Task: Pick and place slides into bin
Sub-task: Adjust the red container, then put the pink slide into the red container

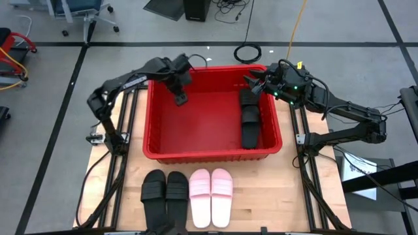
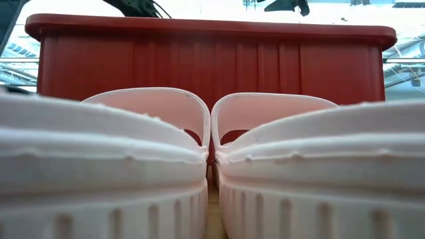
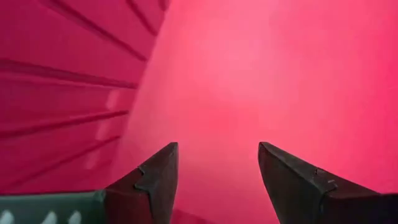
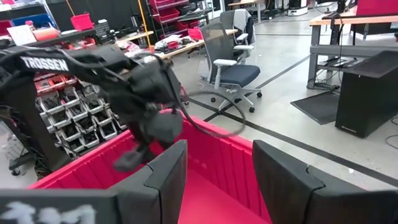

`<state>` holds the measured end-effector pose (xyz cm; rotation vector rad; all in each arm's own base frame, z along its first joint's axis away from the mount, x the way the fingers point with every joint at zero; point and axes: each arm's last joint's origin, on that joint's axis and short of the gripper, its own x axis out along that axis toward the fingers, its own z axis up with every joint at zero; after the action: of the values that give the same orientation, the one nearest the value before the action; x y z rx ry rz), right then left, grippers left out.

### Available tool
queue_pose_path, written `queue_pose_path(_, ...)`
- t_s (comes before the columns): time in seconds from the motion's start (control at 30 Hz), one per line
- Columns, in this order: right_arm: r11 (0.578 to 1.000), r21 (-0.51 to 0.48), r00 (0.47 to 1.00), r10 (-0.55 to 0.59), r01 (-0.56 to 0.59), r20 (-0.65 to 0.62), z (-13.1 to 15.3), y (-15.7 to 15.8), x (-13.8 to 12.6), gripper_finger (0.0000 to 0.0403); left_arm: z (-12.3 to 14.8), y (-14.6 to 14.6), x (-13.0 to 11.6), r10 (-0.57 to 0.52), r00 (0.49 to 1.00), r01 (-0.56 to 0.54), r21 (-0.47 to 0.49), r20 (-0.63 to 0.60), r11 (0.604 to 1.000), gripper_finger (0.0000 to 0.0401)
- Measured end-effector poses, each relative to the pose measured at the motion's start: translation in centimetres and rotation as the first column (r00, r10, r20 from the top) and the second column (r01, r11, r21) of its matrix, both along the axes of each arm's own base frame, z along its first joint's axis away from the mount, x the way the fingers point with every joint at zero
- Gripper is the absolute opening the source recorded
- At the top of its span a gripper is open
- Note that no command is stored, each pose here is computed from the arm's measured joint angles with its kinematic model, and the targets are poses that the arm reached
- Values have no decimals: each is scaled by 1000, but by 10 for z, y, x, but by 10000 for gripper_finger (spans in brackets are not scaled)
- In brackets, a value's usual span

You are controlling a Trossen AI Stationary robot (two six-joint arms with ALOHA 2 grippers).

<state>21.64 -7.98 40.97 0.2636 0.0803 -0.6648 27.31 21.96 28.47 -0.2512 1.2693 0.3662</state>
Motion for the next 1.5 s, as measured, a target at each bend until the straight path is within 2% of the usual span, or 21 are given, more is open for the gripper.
queue_pose_path(0.13,1000,10,1000,8,-9,8,0,2,1,171,-8,5,10,-20,998,26,117,-55,993,214)
queue_pose_path(0.37,1000,20,1000,21,-21,16,0,6,2,171,0,21,19,39,999,-44,331,22,943,214)
queue_pose_path(0.57,1000,20,1000,20,-21,18,0,6,2,171,2,35,20,59,997,-74,425,48,902,214)
queue_pose_path(0.7,1000,19,1000,19,-20,22,1,6,2,171,3,41,15,98,994,-111,440,54,891,213)
queue_pose_path(0.83,999,27,999,18,-19,30,1,5,2,171,6,39,13,110,990,-137,412,88,901,213)
queue_pose_path(0.9,999,32,998,33,-34,47,2,6,3,171,14,34,12,93,988,-133,386,120,913,214)
queue_pose_path(1.0,998,22,994,61,-63,89,6,6,4,171,38,21,6,53,971,-135,353,231,926,214)
queue_pose_path(1.13,994,-1,981,104,-105,166,13,7,5,171,81,-4,-4,-19,910,-142,354,415,925,214)
queue_pose_path(1.27,984,-24,946,174,-174,275,23,9,6,171,130,-34,-29,-82,800,-185,375,594,908,214)
queue_pose_path(1.37,967,-33,897,247,-253,366,31,12,6,171,158,-57,-49,-123,724,-204,381,679,902,214)
queue_pose_path(1.5,928,-40,806,343,-371,483,39,20,12,171,187,-88,-81,-170,629,-235,393,759,889,214)
